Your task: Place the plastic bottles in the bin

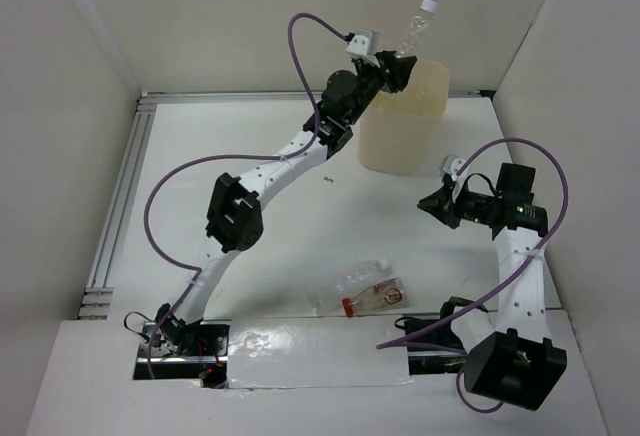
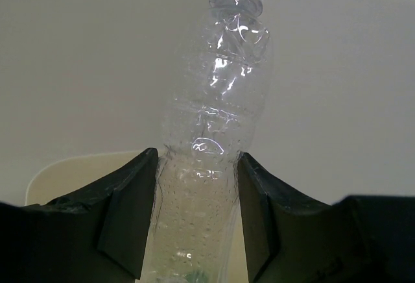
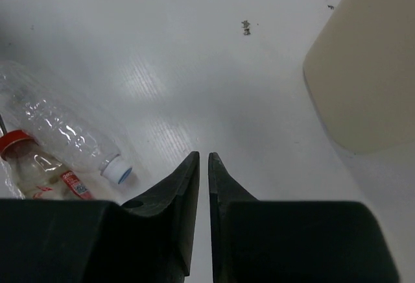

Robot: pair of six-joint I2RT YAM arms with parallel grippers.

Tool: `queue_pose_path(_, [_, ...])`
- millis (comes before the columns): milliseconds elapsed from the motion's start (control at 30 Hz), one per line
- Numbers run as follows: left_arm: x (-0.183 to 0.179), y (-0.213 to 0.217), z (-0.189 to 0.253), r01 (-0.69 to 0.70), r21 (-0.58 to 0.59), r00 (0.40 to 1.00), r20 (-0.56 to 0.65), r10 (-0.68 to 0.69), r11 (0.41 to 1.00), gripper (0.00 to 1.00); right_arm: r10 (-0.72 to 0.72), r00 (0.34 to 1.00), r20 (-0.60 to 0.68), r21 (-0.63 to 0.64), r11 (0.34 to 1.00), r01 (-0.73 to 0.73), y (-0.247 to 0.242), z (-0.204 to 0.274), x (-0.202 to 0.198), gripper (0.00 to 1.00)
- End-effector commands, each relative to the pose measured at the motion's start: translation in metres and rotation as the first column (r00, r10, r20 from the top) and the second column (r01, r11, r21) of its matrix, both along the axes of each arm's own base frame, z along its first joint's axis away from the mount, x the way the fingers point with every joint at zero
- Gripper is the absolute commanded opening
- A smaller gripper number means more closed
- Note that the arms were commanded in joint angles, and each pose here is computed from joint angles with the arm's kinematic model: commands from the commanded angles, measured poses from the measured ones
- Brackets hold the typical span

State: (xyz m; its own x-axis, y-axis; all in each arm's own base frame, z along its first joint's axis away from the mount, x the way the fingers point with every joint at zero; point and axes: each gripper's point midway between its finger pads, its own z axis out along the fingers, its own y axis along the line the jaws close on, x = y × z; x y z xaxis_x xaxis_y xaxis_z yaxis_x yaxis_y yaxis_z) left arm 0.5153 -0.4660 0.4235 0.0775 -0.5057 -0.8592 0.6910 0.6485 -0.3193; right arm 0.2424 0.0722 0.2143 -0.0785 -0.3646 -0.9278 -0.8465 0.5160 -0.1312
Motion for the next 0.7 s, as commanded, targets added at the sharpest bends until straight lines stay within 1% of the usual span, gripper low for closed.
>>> queue_pose_path(0, [0.011,0.019,0.039,-0.088,-0.174,0.993,0.065,0.101,0.981,0.09,0.012,1.0,-0.014,-0.006,1.0,-0.012,0.003,-0.007,-0.009,0.18])
queue_pose_path(33, [0.021,0.025,0.032,-0.116,-0.156,0.991,0.051,0.126,0.981,0.13,0.017,1.0,-0.012,0.001,1.0,-0.017,0.004,-0.006,-0.01,0.2])
queue_pose_path(67, [0.022,0.024,0.03,-0.114,-0.154,0.992,0.039,0.121,0.981,0.19,0.017,1.0,-0.023,0.005,1.0,-0.017,0.005,-0.01,-0.011,0.24])
queue_pose_path(100, [0.028,0.027,0.021,-0.118,-0.137,0.992,0.03,0.124,0.983,0.29,0.024,0.999,-0.029,0.017,1.0,-0.024,0.007,-0.012,-0.013,0.43])
queue_pose_path(133, [0.029,0.024,0.014,-0.109,-0.122,0.993,0.024,0.113,0.987,0.53,0.024,0.999,-0.029,0.018,1.0,-0.024,0.007,-0.012,-0.013,0.55])
queue_pose_path(167, [0.032,0.023,0.005,-0.095,-0.093,0.995,0.015,0.097,0.991,0.67,0.031,0.999,-0.035,0.029,0.999,-0.03,0.008,-0.013,-0.014,0.66])
queue_pose_path(200, [0.033,0.02,-0.001,-0.091,-0.066,0.996,0.006,0.092,0.994,0.85,0.031,0.999,-0.035,0.029,0.999,-0.03,0.008,-0.013,-0.014,0.76])
queue_pose_path(233, [0.033,0.018,-0.007,-0.082,-0.054,0.997,0.0,0.082,0.995,1.0,0.031,0.999,-0.025,0.026,0.999,-0.03,0.008,-0.014,-0.014,0.87])
queue_pose_path(267, [0.027,0.016,0.001,-0.059,-0.044,0.998,0.025,0.06,0.997,1.0,0.049,0.999,0.0,0.015,0.999,-0.049,0.009,-0.016,-0.015,0.91])
queue_pose_path(333, [0.021,0.017,0.011,-0.043,-0.046,0.998,0.038,0.045,0.998,1.0,0.115,0.992,0.044,-0.005,0.993,-0.115,0.017,-0.018,-0.022,0.94])
queue_pose_path(367, [0.015,0.02,0.025,-0.035,-0.057,0.996,0.074,0.039,0.998,1.0,0.148,0.986,0.077,-0.017,0.989,-0.147,0.02,-0.017,-0.024,0.96])
queue_pose_path(400, [0.003,0.024,0.047,-0.008,-0.068,0.994,0.109,0.015,0.998,1.0,0.215,0.967,0.135,-0.07,0.976,-0.207,0.025,-0.024,-0.025,0.96])
queue_pose_path(433, [-0.006,0.026,0.062,0.014,-0.074,0.991,0.134,-0.004,0.997,1.0,0.261,0.956,0.133,-0.083,0.964,-0.252,0.03,-0.032,-0.032,0.96])
queue_pose_path(467, [-0.016,0.029,0.076,0.03,-0.068,0.987,0.162,-0.019,0.997,1.0,0.306,0.939,0.158,-0.107,0.95,-0.292,0.035,-0.034,-0.033,0.96])
queue_pose_path(500, [-0.028,0.032,0.089,0.05,-0.054,0.981,0.19,-0.039,0.997,1.0,0.361,0.913,0.192,-0.175,0.928,-0.33,0.036,-0.04,-0.031,0.96])
queue_pose_path(533, [-0.048,0.046,0.107,0.06,-0.043,0.978,0.203,-0.05,0.997,1.0,0.441,0.885,0.147,-0.178,0.892,-0.415,0.049,-0.054,-0.041,0.96])
queue_pose_path(567, [-0.061,0.05,0.108,0.079,-0.009,0.977,0.201,-0.076,0.997,1.0,0.491,0.862,0.127,-0.217,0.861,-0.459,0.052,-0.064,-0.045,0.96])
queue_pose_path(600, [-0.071,0.059,0.108,0.069,0.014,0.978,0.198,-0.07,0.998,1.0,0.579,0.807,0.117,-0.239,0.805,-0.543,0.064,-0.072,-0.05,0.94])
queue_pose_path(633, [-0.067,0.061,0.052,0.055,0.097,0.994,0.088,-0.063,0.994,1.0,0.61,0.788,0.087,-0.238,0.78,-0.578,0.07,-0.079,-0.054,0.93])
queue_pose_path(667, [-0.097,0.089,0.082,0.033,0.087,0.992,0.121,-0.043,0.996,1.0,0.639,0.765,0.078,-0.253,0.755,-0.605,0.075,-0.082,-0.054,0.91])
